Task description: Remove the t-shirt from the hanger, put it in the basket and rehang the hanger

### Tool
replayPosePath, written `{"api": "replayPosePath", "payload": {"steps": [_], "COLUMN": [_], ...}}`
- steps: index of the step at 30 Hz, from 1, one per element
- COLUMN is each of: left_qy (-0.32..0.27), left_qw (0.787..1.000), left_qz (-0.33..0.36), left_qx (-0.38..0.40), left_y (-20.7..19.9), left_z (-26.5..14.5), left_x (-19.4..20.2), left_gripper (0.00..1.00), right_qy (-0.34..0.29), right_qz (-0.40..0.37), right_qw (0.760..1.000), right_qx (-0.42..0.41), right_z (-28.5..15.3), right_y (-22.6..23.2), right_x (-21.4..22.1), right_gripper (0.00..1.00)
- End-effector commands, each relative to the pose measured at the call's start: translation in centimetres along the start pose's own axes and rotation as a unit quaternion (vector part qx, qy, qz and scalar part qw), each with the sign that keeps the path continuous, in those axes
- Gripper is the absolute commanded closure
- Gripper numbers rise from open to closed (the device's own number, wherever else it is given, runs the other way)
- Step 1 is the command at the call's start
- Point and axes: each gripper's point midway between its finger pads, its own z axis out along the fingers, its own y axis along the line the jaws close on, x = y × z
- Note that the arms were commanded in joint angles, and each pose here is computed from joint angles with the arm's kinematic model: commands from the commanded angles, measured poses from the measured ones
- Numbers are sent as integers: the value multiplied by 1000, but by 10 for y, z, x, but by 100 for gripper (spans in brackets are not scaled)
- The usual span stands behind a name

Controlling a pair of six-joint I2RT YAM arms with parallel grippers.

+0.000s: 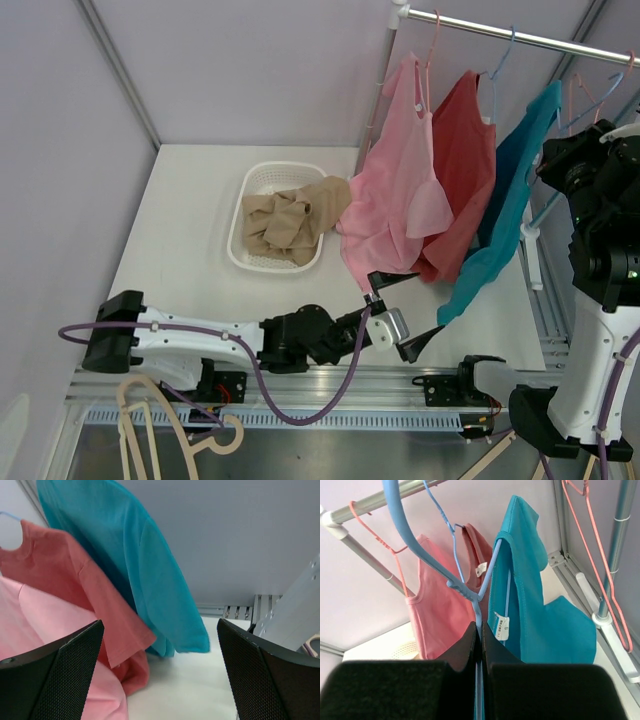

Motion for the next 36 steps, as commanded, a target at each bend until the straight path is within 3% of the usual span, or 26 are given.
{"api": "replayPosePath", "payload": {"steps": [1, 17, 20, 21, 24, 29, 32, 33, 34, 36], "left_qy": [-84, -58, -43, -39, -28, -6, -1, 1, 2, 10], "left_qw": [996, 997, 997, 997, 998, 999, 998, 998, 998, 998], "left_qz": [-11, -33, -54, -55, -55, -53, -55, -56, -57, -58], "left_qx": [2, 32, 22, 23, 12, 1, -5, -6, -3, 2], "left_y": [1, -31, -27, -27, -19, -8, -3, -1, -2, -3], "left_z": [16, 79, 87, 89, 99, 106, 106, 105, 104, 101], "left_x": [-55, -36, -20, -15, -7, 7, 9, 9, 8, 7], "left_gripper": [0, 1, 9, 11, 40, 51, 77, 94, 99, 99], "right_qy": [-15, -4, -3, -1, 0, -1, -3, -4, -3, 0], "right_qz": [18, 14, 15, 15, 18, 15, 15, 15, 13, 8], "right_qw": [999, 999, 998, 998, 997, 997, 997, 997, 997, 998], "right_qx": [-29, -51, -61, -66, -70, -72, -74, -73, -70, -61], "right_z": [-11, -22, -26, -27, -31, -32, -33, -32, -30, -24], "right_y": [13, 19, 23, 25, 26, 27, 28, 28, 27, 24], "right_x": [-13, -10, -12, -12, -12, -14, -16, -16, -15, -13], "right_gripper": [100, 100, 100, 100, 100, 100, 100, 100, 100, 100]}}
